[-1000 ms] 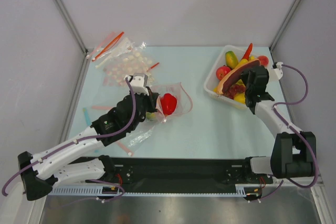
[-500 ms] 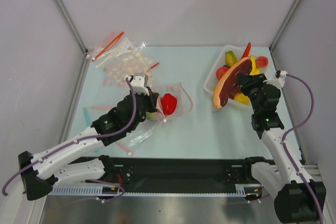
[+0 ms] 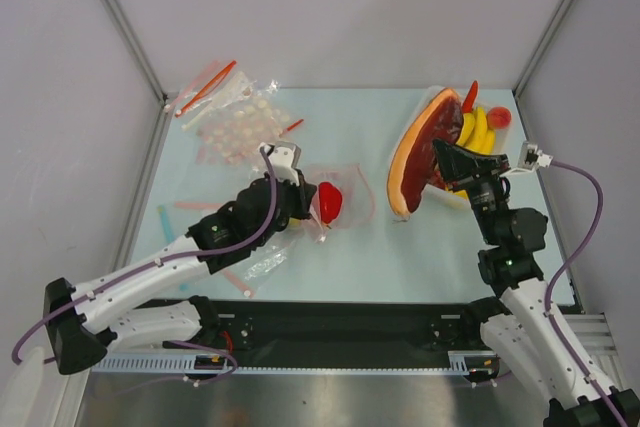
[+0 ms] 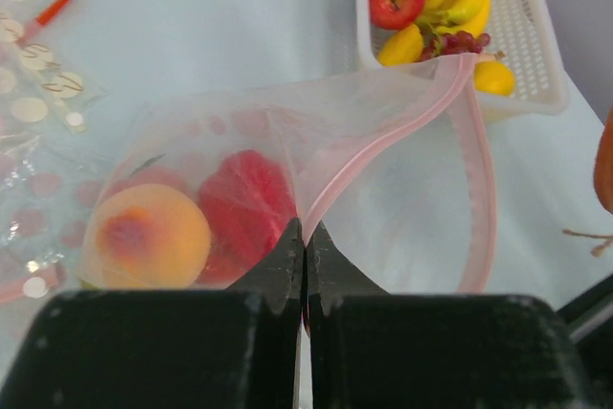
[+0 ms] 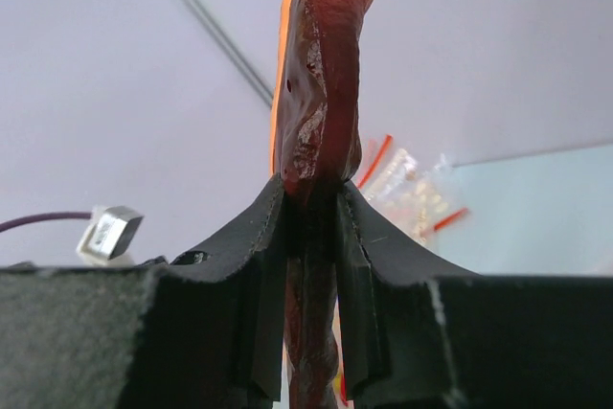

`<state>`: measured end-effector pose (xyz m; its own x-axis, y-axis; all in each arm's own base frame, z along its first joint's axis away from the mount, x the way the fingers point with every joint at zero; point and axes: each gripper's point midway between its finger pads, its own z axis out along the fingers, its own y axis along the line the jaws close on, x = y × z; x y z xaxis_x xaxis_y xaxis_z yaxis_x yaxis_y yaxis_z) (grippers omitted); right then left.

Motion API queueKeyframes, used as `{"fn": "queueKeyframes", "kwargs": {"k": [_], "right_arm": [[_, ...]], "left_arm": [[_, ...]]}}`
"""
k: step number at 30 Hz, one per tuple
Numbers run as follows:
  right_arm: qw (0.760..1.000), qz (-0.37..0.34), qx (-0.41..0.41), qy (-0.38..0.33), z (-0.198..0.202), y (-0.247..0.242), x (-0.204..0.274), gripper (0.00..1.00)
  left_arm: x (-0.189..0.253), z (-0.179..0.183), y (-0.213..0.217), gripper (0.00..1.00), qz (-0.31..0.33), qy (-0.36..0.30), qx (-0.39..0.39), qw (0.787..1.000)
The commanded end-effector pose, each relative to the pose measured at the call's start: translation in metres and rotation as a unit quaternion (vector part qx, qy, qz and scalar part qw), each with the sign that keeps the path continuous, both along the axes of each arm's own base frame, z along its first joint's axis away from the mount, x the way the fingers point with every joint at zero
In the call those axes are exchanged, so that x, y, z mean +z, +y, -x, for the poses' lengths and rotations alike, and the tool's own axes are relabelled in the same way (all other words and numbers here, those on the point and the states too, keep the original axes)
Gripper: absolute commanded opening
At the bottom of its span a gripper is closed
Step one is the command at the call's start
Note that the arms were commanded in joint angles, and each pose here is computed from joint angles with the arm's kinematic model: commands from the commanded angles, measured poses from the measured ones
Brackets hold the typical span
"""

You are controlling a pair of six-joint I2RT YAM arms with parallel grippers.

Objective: Place the food in the zip-top bag and seal the zipper
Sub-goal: Place the fake food in the zipper food storage bag.

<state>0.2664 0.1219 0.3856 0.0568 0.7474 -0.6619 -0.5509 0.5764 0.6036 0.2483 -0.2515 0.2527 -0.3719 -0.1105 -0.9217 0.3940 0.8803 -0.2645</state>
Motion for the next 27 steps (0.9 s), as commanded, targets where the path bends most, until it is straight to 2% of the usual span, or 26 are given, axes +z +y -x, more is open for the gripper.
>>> {"fn": "queueKeyframes", "kwargs": {"k": [1,10,15,20,27], "right_arm": [[0.994,-0.006,0.029,-0.106,0.033,0.007,0.037,0.0],[0.975,-0.009,0.106,-0.194,0.073,0.04,0.054,0.0],[0.969,0.023,0.127,-0.212,0.08,0.069,0.048,0.0],[0.961,0.042,0.148,-0.23,0.093,0.091,0.045,0.0],[0.962,0.048,0.137,-0.232,0.09,0.093,0.039,0.0]], "left_arm": [[0.03,0.007,-0.024,0.0,0.047,-0.007,-0.052,0.998],[0.051,0.043,-0.054,0.0,0.085,0.008,-0.153,0.984],[0.063,0.054,-0.058,0.0,0.092,0.013,-0.174,0.98],[0.09,0.051,-0.05,0.0,0.108,-0.003,-0.157,0.982],[0.106,0.059,-0.072,0.0,0.124,0.024,-0.195,0.973]]}}
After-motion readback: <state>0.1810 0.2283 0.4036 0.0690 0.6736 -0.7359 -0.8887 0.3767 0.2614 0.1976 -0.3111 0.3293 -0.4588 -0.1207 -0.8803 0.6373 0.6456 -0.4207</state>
